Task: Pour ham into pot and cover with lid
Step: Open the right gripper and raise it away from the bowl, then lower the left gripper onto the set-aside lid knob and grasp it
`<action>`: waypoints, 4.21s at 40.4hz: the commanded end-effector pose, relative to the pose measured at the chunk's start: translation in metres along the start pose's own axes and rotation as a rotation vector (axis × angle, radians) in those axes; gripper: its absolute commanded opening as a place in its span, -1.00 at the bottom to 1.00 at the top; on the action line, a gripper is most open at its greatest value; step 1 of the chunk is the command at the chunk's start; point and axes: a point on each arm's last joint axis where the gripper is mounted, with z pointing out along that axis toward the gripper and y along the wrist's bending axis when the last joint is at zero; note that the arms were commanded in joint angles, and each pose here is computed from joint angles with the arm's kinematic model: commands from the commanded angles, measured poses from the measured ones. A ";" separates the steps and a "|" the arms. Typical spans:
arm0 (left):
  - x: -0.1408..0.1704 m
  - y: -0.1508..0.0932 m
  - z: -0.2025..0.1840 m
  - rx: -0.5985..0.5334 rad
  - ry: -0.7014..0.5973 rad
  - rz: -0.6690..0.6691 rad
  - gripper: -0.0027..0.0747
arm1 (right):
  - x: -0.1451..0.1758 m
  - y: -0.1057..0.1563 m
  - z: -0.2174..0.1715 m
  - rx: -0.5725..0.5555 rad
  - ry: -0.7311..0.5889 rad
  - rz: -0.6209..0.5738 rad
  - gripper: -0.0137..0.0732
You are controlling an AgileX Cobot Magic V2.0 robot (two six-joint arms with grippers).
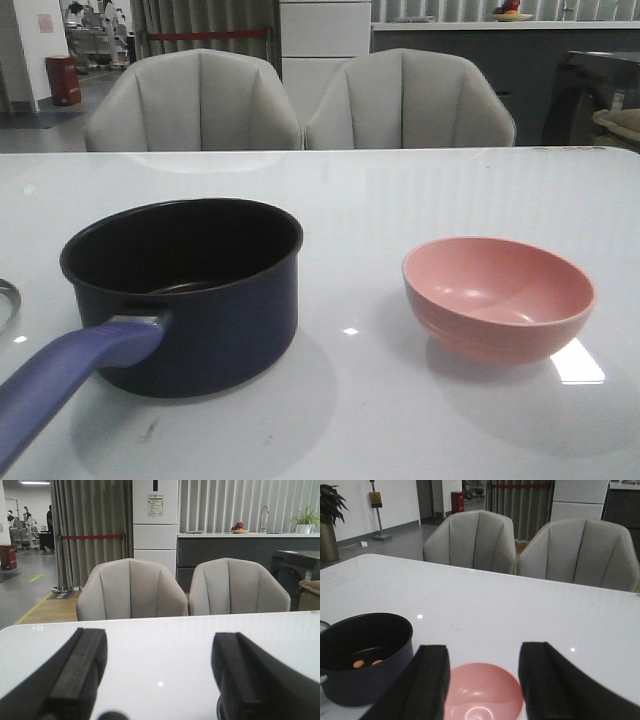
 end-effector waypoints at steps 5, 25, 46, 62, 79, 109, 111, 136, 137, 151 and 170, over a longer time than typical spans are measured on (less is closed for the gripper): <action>-0.015 0.000 0.000 0.004 -0.088 -0.010 0.32 | 0.001 -0.002 -0.009 0.025 -0.135 0.000 0.10; -0.041 0.001 0.027 -0.033 0.197 0.019 0.74 | 0.005 -0.002 -0.008 0.017 -0.100 0.000 -0.34; -0.052 0.020 0.140 -0.119 0.890 -0.088 0.85 | 0.005 -0.002 -0.008 0.017 -0.100 0.000 -0.34; -0.004 0.034 0.209 -0.130 1.207 -0.121 0.85 | 0.005 -0.002 -0.008 0.017 -0.100 0.000 -0.34; 0.036 0.069 0.240 -0.199 1.399 -0.200 0.85 | 0.005 -0.002 -0.008 0.017 -0.100 0.000 -0.34; 0.103 0.076 0.263 -0.187 1.593 -0.276 0.84 | 0.005 -0.002 -0.008 0.017 -0.100 0.000 -0.34; 0.106 0.076 0.263 -0.188 1.602 -0.278 0.79 | 0.005 -0.002 -0.008 0.017 -0.100 0.000 -0.34; 0.115 0.077 0.266 -0.191 1.606 -0.279 -0.18 | 0.005 -0.002 -0.008 0.017 -0.100 0.000 -0.34; 0.115 0.077 0.266 -0.191 1.606 -0.279 -0.18 | 0.005 -0.002 -0.008 0.017 -0.100 0.000 -0.34; 0.106 0.076 0.265 -0.188 1.590 -0.275 -0.18 | 0.005 -0.002 -0.008 0.017 -0.100 0.000 -0.34; 0.075 0.073 0.261 -0.173 1.499 -0.244 -0.18 | 0.005 -0.002 -0.008 0.017 -0.100 0.000 -0.34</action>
